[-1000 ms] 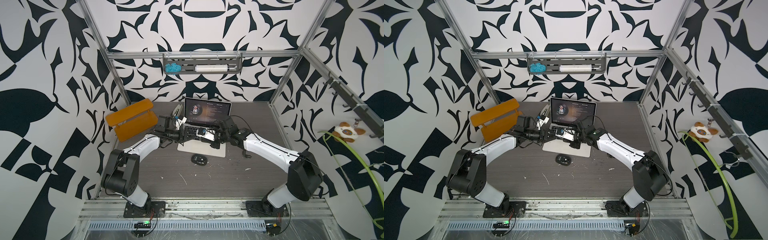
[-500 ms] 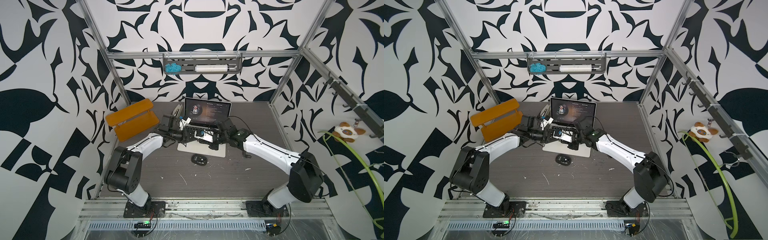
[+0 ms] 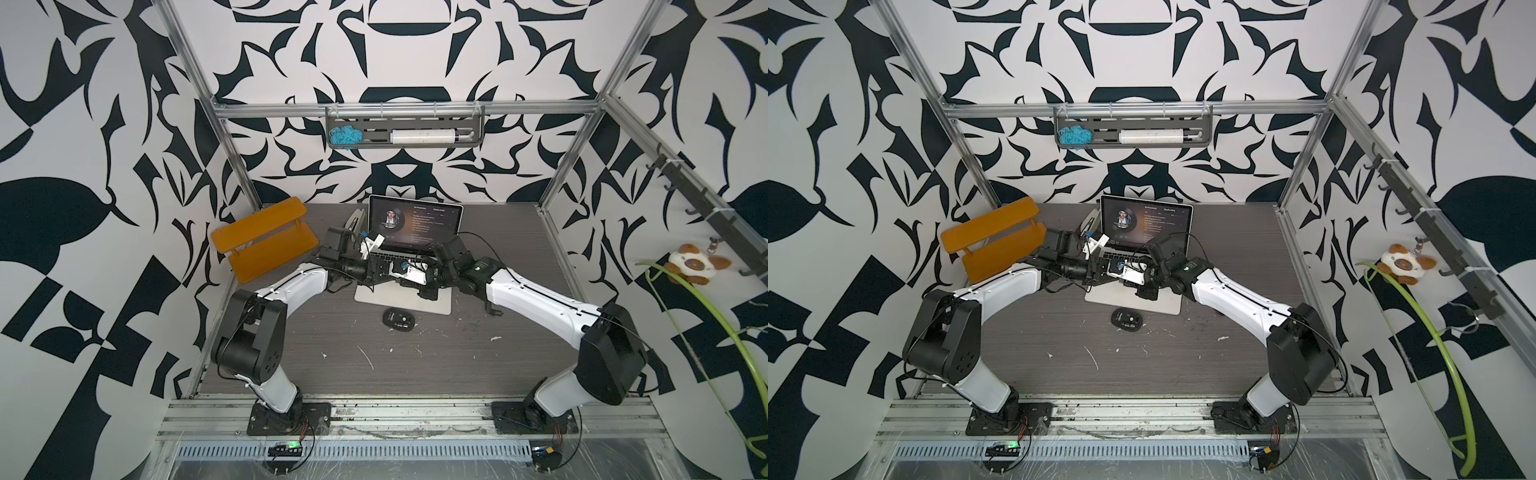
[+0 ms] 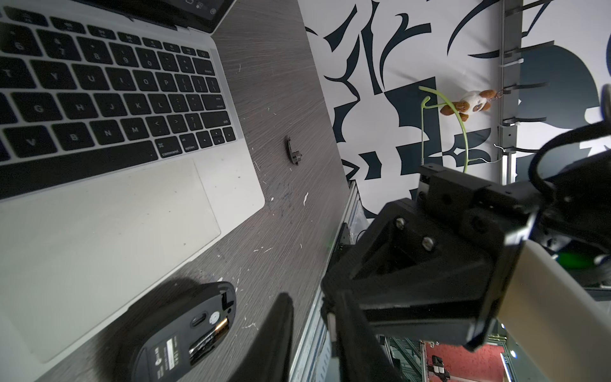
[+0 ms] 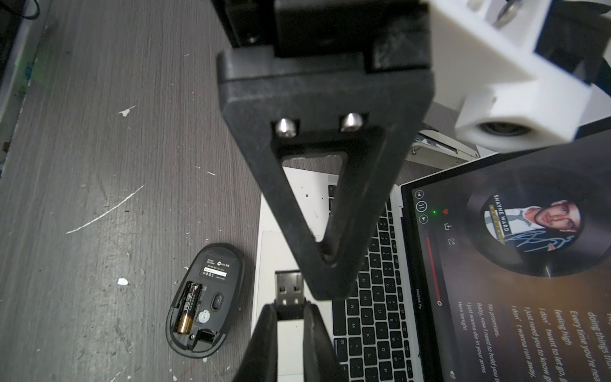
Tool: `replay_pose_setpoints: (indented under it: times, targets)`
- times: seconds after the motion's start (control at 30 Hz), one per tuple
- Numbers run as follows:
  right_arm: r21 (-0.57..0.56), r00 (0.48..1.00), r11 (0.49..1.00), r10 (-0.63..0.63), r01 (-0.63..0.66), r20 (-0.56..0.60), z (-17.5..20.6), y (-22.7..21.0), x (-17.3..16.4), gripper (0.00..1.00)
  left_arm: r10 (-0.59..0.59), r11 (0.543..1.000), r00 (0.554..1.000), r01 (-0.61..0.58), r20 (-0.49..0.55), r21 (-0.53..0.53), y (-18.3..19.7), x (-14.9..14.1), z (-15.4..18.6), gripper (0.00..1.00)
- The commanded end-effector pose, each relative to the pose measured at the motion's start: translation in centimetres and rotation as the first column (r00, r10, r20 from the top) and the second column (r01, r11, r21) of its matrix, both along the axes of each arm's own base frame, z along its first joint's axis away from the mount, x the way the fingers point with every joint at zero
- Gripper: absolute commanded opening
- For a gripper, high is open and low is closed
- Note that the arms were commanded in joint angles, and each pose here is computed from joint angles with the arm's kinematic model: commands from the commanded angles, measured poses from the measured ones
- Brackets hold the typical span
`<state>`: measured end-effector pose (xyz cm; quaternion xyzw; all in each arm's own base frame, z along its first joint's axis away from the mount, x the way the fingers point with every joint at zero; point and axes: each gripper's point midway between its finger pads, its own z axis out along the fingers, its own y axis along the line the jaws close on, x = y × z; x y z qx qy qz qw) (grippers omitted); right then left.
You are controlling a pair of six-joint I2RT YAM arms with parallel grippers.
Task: Remove the wireless mouse receiver from the laptop
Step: Insert the USB plug into the mouse.
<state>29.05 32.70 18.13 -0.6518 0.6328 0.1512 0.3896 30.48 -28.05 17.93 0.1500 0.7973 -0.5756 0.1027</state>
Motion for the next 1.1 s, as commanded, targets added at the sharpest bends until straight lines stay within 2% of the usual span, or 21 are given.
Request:
replay_pose_setpoints:
  times: [0.0,0.17,0.3,0.4,0.9,1.0,1.07]
  targets:
    - [0.044,0.998,0.999,0.0,-0.003,0.063,2.7,0.8,0.7,0.02,-0.033,0.999,0.999,0.033,-0.023,-0.013,-0.2,-0.4,0.0,0.29]
    - [0.04,0.998,0.999,-0.009,0.006,0.065,2.6,0.8,1.0,0.02,-0.046,0.999,0.998,0.046,-0.034,-0.009,-0.1,-0.8,-0.3,0.28]
    - [0.049,0.998,0.999,0.002,-0.005,0.059,2.7,1.1,0.8,0.02,-0.049,0.999,0.998,0.049,-0.031,-0.011,-0.1,-0.8,-0.3,0.23]
    - [0.047,0.998,0.999,0.001,-0.004,0.062,2.8,1.1,0.9,0.02,-0.053,0.999,0.998,0.053,-0.036,-0.013,-0.2,-0.8,-0.4,0.23]
    - [0.035,0.998,0.999,-0.01,0.008,0.057,2.3,1.0,1.1,0.02,-0.086,0.996,0.995,0.084,-0.047,-0.032,-0.2,-1.4,-0.5,0.26]
    - [0.028,0.998,1.0,-0.012,0.01,0.056,2.0,1.0,1.2,0.02,-0.086,0.996,0.995,0.084,-0.05,-0.03,-0.1,-1.5,-0.6,0.33]
    - [0.025,0.998,1.0,-0.015,0.014,0.055,1.9,1.0,1.2,0.02,-0.086,0.996,0.995,0.085,-0.046,-0.027,-0.1,-1.6,-0.6,0.34]
